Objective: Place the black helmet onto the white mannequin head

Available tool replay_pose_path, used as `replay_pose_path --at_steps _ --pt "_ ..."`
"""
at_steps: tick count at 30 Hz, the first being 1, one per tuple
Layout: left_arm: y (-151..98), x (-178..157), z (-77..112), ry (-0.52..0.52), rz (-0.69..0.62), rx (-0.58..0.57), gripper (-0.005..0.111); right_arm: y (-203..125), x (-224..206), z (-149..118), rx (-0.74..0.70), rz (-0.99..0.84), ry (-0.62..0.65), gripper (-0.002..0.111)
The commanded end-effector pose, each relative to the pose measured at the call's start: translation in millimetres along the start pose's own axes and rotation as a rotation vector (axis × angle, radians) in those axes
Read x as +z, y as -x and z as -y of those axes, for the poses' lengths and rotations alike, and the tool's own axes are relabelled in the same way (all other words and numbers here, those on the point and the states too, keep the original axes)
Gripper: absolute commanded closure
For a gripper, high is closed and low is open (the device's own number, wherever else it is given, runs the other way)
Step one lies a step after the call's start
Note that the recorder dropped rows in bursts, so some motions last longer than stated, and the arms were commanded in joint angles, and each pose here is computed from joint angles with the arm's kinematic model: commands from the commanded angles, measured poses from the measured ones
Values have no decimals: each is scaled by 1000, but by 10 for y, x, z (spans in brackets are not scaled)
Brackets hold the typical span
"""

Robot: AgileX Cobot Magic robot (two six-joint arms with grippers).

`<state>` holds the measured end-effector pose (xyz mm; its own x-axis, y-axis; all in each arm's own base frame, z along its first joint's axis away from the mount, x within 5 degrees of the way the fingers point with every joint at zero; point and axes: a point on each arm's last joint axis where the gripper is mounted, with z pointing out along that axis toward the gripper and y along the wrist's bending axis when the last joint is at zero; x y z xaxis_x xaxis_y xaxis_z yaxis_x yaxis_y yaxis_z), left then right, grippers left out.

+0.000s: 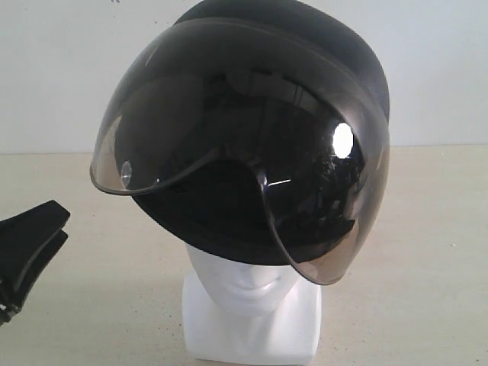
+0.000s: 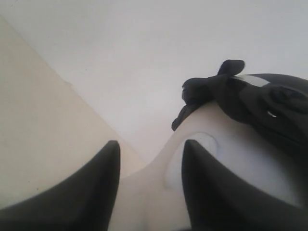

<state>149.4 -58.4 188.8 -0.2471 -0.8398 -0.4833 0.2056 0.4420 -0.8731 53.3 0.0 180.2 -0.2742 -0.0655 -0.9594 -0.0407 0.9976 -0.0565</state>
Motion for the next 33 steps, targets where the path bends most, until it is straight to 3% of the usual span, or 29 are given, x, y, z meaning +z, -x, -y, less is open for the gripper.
replay_pose_path --at_steps 1,4,11,16,33 --pt "51 -105 172 -129 14 125 67 5 -3 2 -5 7 -3 108" --pt "80 -171 281 -203 22 173 67 5 -3 2 -5 7 -3 108" --pt "-18 -276 281 -157 -137 284 67 5 -3 2 -5 7 -3 108" --pt "-141 -346 172 -50 -315 360 67 5 -3 2 -5 7 -3 108" --pt "-353 -536 125 -62 -619 489 67 5 -3 2 -5 7 -3 108"
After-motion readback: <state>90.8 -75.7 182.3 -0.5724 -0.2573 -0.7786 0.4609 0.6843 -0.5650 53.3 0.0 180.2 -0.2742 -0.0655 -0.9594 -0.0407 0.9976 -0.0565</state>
